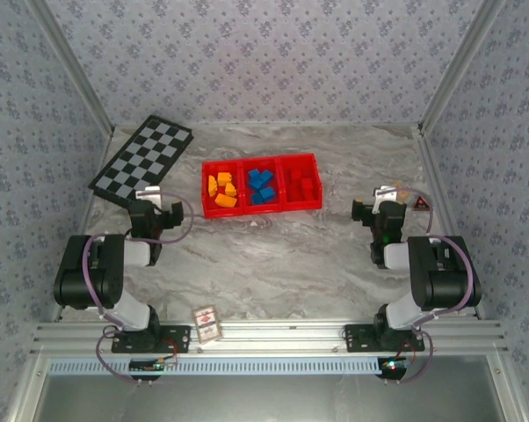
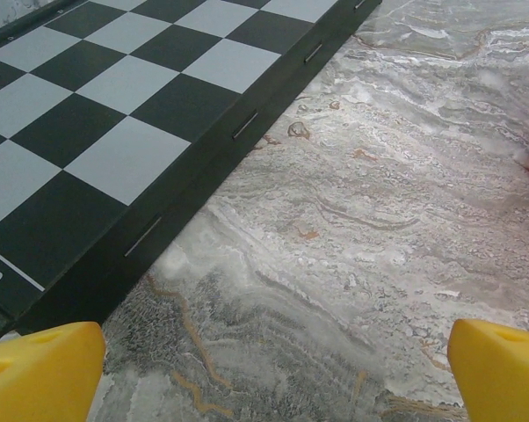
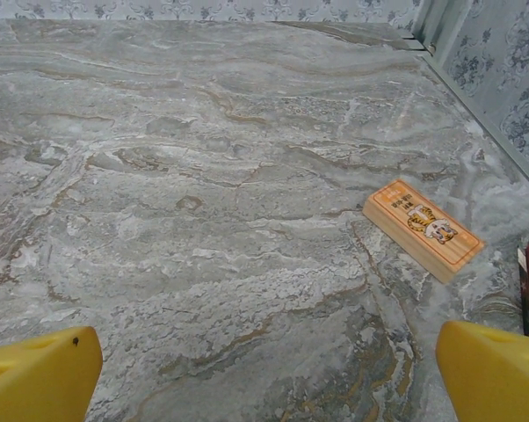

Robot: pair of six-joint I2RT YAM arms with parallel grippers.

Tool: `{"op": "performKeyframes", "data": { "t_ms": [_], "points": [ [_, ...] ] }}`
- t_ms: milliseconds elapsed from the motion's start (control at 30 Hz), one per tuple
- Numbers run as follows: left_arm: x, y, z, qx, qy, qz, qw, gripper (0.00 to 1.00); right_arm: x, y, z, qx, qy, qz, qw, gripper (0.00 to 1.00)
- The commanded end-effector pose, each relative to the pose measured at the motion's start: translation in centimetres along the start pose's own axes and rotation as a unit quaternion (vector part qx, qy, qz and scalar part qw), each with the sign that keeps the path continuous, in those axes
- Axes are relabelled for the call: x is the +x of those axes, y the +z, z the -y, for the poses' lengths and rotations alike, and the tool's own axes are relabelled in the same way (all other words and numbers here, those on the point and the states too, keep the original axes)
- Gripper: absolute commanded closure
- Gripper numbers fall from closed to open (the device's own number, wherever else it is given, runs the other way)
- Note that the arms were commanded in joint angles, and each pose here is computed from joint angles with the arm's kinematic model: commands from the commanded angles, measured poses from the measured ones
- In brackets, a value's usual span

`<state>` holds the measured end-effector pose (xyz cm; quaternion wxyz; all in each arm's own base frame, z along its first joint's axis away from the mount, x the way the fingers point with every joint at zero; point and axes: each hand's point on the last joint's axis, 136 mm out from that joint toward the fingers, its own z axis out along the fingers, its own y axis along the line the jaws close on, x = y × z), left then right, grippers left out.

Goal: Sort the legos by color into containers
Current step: Reset both arms

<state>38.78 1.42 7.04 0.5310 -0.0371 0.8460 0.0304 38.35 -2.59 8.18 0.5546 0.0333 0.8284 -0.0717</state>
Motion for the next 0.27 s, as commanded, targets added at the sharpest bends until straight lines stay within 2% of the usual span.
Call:
{"op": "performKeyframes", "data": {
  "t_ms": [0, 233],
  "points": [
    [-2.01, 0.02, 0.12, 0.006, 0.004, 0.030, 1.000, 0.00, -0.60, 0.44, 0.01, -0.004, 0.009, 0.004, 1.000, 0.00],
    [-2.03, 0.01, 0.11, 0.006, 0.004, 0.030, 1.000, 0.00, -0.66, 0.47, -0.33, -0.016, 0.005, 0.004, 1.000, 0.00]
  ]
}}
